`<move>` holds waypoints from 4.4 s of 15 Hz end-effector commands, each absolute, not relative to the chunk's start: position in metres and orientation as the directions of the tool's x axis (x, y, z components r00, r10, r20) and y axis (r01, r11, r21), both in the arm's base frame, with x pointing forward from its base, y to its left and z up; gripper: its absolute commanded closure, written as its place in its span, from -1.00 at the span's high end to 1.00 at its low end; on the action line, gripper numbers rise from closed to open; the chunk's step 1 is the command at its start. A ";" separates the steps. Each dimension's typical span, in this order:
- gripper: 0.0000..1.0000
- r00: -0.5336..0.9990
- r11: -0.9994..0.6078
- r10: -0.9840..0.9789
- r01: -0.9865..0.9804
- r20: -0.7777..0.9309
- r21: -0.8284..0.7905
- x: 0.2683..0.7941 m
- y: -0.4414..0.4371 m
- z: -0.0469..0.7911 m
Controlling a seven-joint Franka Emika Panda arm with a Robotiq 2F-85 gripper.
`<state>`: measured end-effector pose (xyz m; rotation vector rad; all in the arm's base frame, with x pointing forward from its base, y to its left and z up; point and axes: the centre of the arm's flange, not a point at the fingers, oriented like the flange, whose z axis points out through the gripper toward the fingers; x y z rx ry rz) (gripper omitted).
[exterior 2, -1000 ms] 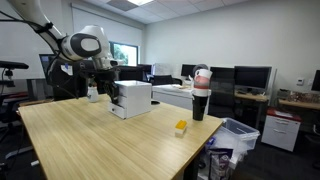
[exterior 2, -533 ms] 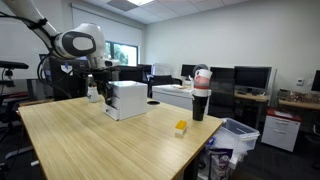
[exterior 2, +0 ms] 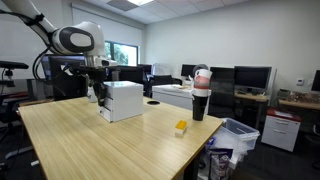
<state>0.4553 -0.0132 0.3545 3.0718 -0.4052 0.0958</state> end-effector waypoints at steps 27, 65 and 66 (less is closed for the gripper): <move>-0.83 0.925 -0.925 -0.378 -0.379 0.048 0.019 0.415 0.013 0.362; -0.83 0.897 -0.905 -0.421 -0.425 0.137 -0.005 0.341 0.049 0.358; -0.83 0.895 -0.903 -0.426 -0.429 0.136 -0.005 0.341 0.050 0.358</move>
